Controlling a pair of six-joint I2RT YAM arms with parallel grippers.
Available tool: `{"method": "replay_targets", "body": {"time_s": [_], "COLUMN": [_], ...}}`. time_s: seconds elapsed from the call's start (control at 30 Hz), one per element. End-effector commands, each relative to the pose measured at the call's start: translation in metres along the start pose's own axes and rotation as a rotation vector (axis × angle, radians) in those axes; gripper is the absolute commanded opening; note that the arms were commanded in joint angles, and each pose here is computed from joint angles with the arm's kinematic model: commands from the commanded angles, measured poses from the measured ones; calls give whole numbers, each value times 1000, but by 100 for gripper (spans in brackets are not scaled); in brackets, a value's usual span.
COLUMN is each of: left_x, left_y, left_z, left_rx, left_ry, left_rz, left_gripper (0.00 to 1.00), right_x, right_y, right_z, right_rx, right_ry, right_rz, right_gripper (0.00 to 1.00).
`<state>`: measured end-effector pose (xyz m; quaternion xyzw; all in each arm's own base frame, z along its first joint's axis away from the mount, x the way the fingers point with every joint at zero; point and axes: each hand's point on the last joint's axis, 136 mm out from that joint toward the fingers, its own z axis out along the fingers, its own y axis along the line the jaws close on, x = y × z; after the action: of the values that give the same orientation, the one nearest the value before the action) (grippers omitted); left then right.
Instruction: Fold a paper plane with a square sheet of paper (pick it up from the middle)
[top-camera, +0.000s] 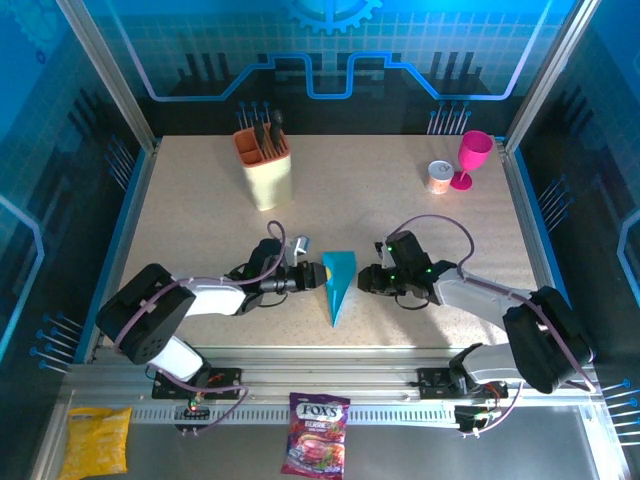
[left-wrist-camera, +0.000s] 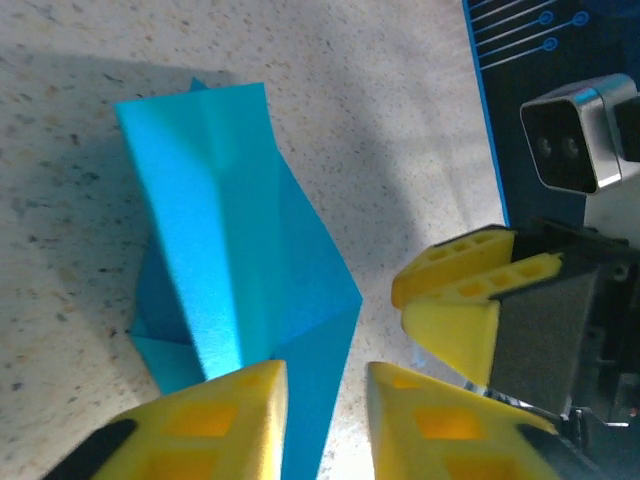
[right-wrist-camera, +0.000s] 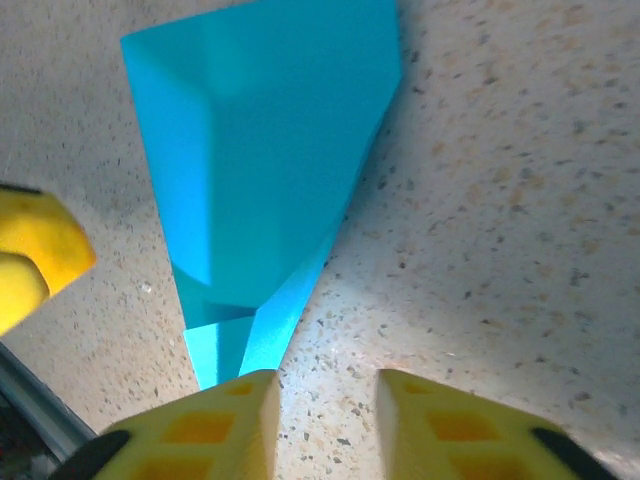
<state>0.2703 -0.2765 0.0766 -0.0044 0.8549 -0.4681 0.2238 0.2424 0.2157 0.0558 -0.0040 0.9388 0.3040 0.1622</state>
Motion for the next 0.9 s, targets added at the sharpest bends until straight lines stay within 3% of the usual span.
{"method": "replay_targets", "body": {"time_s": [0.0, 0.33, 0.87], "left_x": [-5, -9, -4], "left_y": [11, 19, 12], "left_z": [-5, 4, 39], "left_rx": [-86, -165, -160], "left_ry": [-19, 17, 100], "left_rz": [-5, 12, 31], "left_gripper": [33, 39, 37], "right_x": [0, -5, -7], "right_y": [7, 14, 11], "right_z": [6, 17, 31], "right_rx": [-7, -27, -37], "right_ry": [-11, -5, 15], "right_rz": [-9, 7, 40], "right_gripper": [36, 38, 38]}}
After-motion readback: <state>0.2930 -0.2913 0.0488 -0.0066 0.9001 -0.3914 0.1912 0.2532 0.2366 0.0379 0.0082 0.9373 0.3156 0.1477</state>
